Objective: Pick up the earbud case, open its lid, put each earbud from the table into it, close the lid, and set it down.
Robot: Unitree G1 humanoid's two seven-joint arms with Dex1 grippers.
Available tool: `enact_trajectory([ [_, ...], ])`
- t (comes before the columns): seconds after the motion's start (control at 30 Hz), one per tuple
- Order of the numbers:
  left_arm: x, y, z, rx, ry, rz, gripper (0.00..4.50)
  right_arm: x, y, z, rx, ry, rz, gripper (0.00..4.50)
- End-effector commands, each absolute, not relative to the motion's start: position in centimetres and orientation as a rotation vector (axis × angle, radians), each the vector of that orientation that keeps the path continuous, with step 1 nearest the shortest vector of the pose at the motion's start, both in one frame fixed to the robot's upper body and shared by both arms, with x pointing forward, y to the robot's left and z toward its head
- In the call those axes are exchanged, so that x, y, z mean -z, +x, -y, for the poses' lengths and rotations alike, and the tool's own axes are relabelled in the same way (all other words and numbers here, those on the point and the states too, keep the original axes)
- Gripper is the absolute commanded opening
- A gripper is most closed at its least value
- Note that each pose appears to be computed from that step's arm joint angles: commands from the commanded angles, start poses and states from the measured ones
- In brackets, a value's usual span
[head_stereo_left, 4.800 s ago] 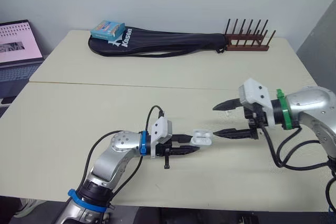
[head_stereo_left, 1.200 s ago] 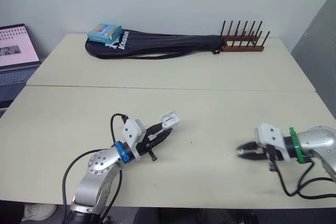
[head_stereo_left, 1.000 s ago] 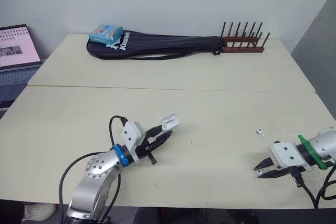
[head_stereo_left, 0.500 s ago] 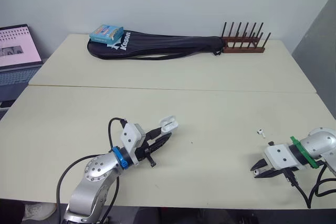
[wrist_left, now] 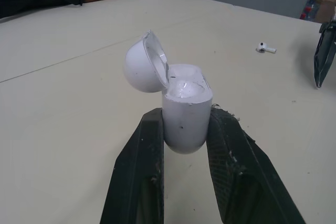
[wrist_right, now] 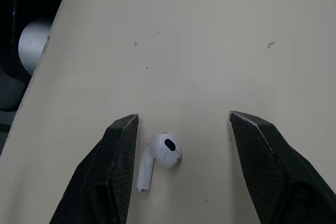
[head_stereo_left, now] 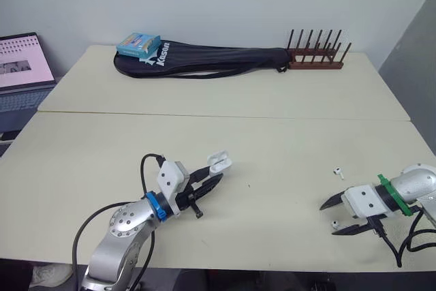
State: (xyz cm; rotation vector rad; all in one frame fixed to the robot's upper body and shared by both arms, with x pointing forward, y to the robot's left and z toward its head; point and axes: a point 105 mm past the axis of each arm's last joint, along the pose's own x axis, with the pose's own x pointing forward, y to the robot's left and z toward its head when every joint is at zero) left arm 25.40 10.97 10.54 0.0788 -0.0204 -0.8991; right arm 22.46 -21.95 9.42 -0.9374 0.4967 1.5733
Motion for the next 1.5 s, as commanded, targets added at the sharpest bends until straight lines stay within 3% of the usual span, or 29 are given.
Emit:
enact_trajectory([
  [0.03, -11.7, 25.0, -10.3, 0.926, 0.072, 0.066, 0.77, -13.0, 22.3, 21.7, -1.495, -0.958, -0.484, 2.86],
  [0.33, -11.5, 25.0, -9.9, 0.936, 0.069, 0.061, 0.77, -12.8, 21.6, 22.1, -1.163, -1.080, -0.782, 2.86],
  [1.13, -11.0, 24.7, -9.8, 0.934, 0.064, 0.046, 0.77, -8.4, 21.5, 21.7, -1.115, -1.053, -0.861, 2.86],
  [1.23, -11.0, 24.7, -9.8, 0.933, 0.065, 0.046, 0.77, -8.2, 21.3, 21.7, -1.118, -1.051, -0.864, 2.25],
  [1.4, -10.9, 24.7, -9.8, 0.933, 0.065, 0.045, 0.77, -8.0, 21.1, 21.4, -1.129, -1.034, -0.862, 0.50],
  [1.5, -10.9, 24.7, -9.8, 0.934, 0.066, 0.044, 0.77, -8.2, 21.0, 21.2, -1.136, -1.021, -0.856, 0.42],
])
